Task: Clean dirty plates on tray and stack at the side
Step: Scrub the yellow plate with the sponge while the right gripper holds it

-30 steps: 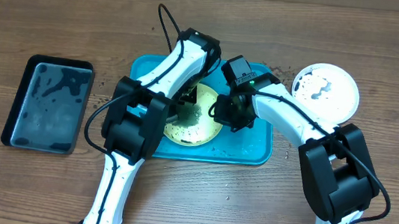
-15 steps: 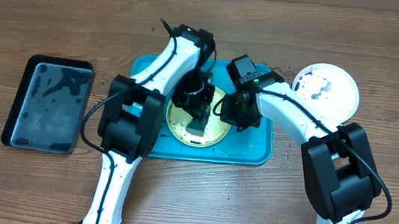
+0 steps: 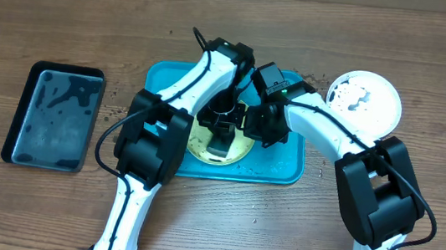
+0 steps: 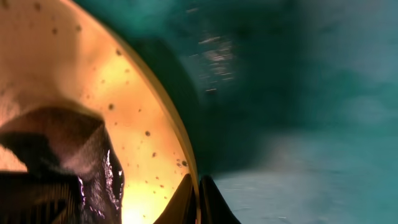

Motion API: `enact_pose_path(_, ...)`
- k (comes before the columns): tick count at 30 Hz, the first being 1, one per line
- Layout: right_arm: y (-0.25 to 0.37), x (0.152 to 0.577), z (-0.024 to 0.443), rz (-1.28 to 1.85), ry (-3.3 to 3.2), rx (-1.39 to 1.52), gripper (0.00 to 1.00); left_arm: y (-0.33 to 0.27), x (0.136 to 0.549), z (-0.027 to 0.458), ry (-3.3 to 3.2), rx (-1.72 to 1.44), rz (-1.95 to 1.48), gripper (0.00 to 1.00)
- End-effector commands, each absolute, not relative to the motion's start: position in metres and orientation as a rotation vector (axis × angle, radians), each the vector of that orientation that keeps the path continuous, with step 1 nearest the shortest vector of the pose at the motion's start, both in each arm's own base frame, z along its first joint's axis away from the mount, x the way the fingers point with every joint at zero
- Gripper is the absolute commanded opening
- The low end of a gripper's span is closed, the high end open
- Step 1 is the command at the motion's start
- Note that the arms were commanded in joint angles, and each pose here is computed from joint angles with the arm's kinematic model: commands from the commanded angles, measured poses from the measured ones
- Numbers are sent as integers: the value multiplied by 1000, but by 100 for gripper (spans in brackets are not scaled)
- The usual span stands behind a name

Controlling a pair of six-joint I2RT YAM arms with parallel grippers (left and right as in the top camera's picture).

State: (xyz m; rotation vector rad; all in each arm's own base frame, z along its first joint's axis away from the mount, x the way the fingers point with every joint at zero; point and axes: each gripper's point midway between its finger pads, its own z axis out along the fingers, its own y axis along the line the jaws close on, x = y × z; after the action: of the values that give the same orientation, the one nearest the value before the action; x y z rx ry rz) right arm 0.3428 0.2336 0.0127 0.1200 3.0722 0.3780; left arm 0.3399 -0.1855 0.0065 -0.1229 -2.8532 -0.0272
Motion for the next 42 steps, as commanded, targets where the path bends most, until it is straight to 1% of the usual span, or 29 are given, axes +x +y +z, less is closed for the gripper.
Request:
enact_pose_path(1,232,350,17,374,3051,140,4,-101,361,-16,-2879,10,-674,4)
enact_pose_path(4,232,350,17,374,3051,140,4,-84,369,-8,-2888,84,-760,4)
enact_pose_path(9,232,350,17,374,3051,140,4,-80,382,3,-2923,229,-729,4)
enact_pose_path(12,232,350,17,374,3050,139,4,-104,383,-3,-2939,268,-518,4)
enact_pose_path(18,232,350,17,374,3051,140,4,-181,378,-18,-2902,197,96,4)
enact_pose_path(21,232,349,17,372,3053,140,4,-206,372,-22,-2873,173,243,4)
enact_pose_path(26,232,349,17,373,3053,140,4,-228,360,-27,-2866,81,285,4)
enact_pose_path(32,233,348,17,385,3057,139,4,-240,360,-27,-2885,-1,313,4)
enact_pose_path(38,234,348,17,387,3057,139,4,-259,360,-21,-2849,-182,514,4)
enact_pose_path(42,233,347,17,384,3061,139,4,-241,363,-26,-2886,-178,380,4)
